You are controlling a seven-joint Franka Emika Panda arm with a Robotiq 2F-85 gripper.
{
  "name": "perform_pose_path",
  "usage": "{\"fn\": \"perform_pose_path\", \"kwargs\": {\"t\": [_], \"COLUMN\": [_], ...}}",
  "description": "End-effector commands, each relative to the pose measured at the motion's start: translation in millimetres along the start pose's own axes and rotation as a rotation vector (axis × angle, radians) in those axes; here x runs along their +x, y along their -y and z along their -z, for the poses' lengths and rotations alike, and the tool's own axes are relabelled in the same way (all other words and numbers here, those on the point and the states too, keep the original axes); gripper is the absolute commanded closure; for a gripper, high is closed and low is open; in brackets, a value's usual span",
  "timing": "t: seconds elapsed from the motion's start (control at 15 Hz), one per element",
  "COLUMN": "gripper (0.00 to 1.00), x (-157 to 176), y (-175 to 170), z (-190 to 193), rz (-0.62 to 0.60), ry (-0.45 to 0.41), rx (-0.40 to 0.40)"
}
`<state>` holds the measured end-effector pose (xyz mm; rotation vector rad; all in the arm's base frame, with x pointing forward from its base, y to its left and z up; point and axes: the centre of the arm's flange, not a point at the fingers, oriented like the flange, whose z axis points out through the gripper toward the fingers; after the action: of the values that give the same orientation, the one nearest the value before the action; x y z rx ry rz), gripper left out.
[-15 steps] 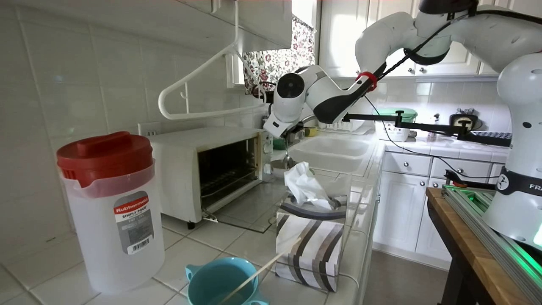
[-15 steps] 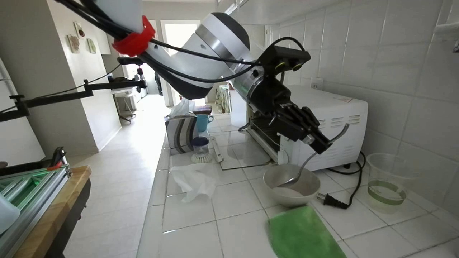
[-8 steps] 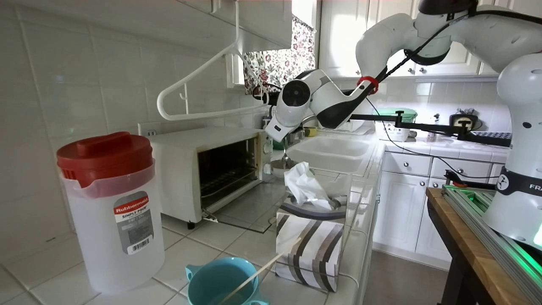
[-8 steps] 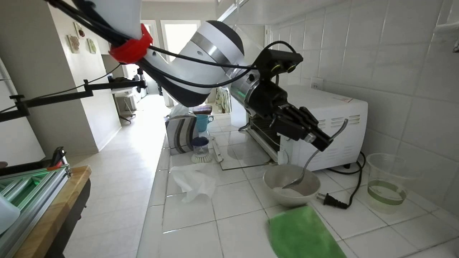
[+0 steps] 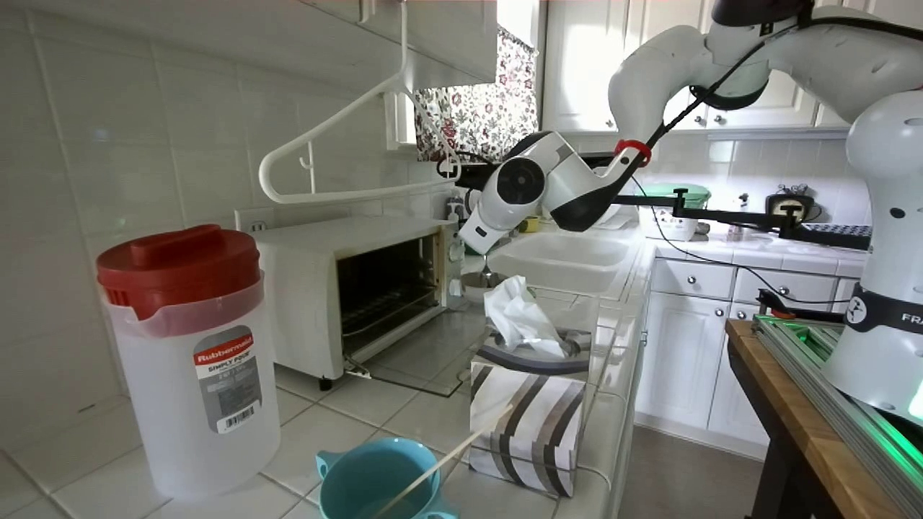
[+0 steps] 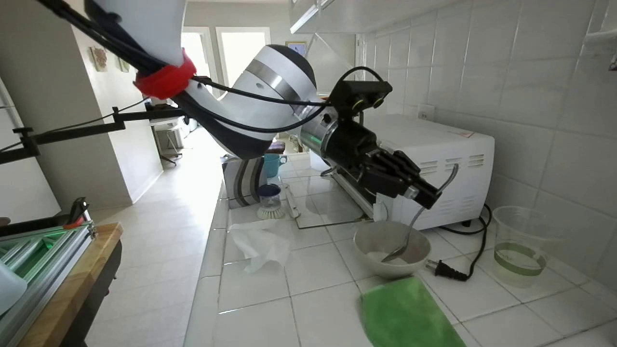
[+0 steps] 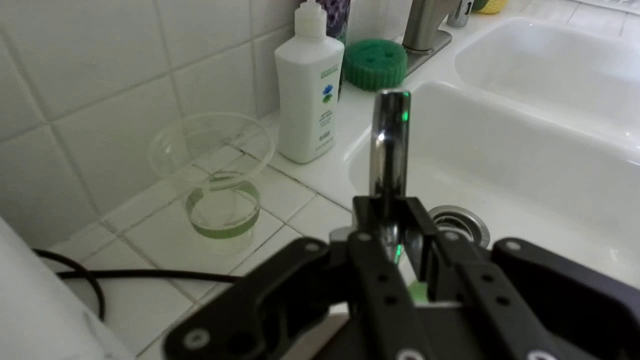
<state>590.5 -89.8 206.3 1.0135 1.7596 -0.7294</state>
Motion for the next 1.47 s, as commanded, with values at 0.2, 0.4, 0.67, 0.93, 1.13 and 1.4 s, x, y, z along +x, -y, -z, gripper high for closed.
{"fn": "perform_pose_path", "kwargs": {"t": [0.2,0.4,0.67,0.93,1.13,1.4], "gripper": [0.95,0.95,0.95,0.95,0.95,0.95], "x": [7,9,15,17,17,16], "y": [7,8,10,8,5,0], "z": [5,6,10,15,15,12], "rz": [-0.02,-0.018,-0.011,-0.014,-0.022,-0.04], "ry": [0.039,0.036,0.024,0.008,0.004,0.005], "rx": [-0.042,-0.046,-0.052,-0.055,-0.058,-0.055]}}
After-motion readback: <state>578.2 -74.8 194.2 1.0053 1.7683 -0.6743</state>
